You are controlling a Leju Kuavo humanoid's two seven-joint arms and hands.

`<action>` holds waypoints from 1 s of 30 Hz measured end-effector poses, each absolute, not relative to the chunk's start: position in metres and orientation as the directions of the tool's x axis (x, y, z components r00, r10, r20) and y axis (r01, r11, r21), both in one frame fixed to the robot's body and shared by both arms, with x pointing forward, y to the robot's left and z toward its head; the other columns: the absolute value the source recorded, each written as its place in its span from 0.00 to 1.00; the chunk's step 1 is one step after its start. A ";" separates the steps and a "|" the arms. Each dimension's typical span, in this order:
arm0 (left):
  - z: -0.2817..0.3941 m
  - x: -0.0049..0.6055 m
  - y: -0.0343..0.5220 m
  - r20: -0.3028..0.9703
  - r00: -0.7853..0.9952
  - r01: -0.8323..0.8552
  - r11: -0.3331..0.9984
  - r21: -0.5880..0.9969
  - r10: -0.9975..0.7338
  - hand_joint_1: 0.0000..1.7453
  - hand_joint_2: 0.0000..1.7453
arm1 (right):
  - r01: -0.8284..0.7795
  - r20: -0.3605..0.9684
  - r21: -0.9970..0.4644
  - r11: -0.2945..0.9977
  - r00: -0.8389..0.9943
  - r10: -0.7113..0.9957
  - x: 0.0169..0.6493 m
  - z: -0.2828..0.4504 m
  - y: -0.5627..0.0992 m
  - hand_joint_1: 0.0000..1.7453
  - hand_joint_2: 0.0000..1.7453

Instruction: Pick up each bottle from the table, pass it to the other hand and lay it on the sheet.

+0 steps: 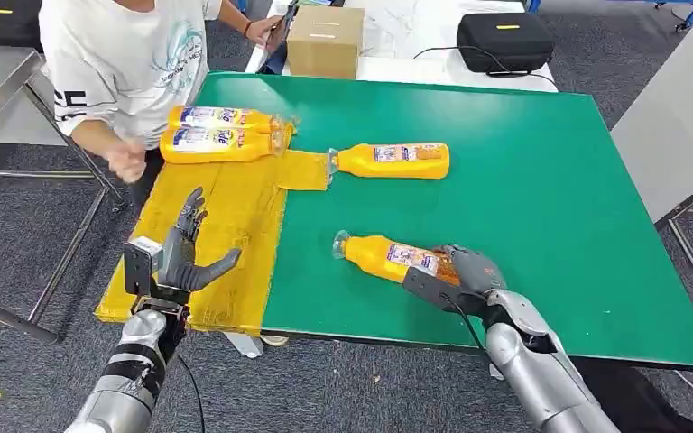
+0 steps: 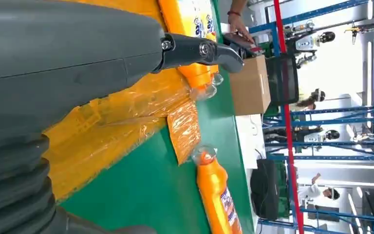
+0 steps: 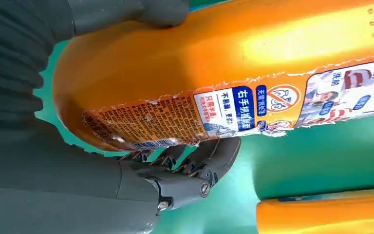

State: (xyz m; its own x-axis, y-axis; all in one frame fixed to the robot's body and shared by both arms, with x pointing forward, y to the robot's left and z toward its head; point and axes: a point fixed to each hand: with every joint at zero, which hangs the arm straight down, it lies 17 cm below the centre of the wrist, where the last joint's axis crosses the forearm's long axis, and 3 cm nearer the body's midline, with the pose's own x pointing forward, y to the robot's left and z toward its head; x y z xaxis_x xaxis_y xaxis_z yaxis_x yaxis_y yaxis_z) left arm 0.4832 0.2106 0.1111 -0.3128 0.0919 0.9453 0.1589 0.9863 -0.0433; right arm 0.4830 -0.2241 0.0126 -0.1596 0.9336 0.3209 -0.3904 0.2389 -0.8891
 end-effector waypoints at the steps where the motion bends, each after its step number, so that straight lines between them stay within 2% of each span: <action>1: 0.111 0.483 0.210 0.945 -0.313 0.161 0.986 -0.044 0.093 0.00 1.00 | -0.395 0.320 -0.888 0.237 -0.160 0.934 0.483 0.012 -0.224 1.00 1.00; 15: 0.121 0.488 0.199 0.940 -0.321 0.204 0.978 -0.052 0.117 0.00 1.00 | -0.485 0.458 -0.810 0.330 -0.171 0.872 0.501 0.013 -0.208 1.00 1.00; 19: 0.121 0.490 0.192 0.941 -0.318 0.203 0.977 -0.056 0.120 0.00 1.00 | -0.366 0.527 -0.821 0.438 -0.193 0.827 0.510 0.035 -0.183 1.00 1.00; 23: 0.115 0.491 0.172 0.951 -0.281 0.217 0.974 -0.069 0.130 0.00 1.00 | -0.216 0.640 -0.768 0.603 -0.258 0.724 0.497 0.071 -0.126 1.00 1.00; 26: 0.110 0.493 0.152 0.964 -0.226 0.237 0.967 -0.088 0.143 0.00 1.00 | -0.181 0.727 -0.681 0.709 -0.284 0.625 0.483 0.091 -0.088 1.00 1.00; 30: 0.103 0.494 0.133 0.974 -0.154 0.246 0.961 -0.124 0.166 0.00 1.00 | -0.193 0.800 -0.588 0.786 -0.283 0.529 0.471 0.101 -0.058 1.00 1.00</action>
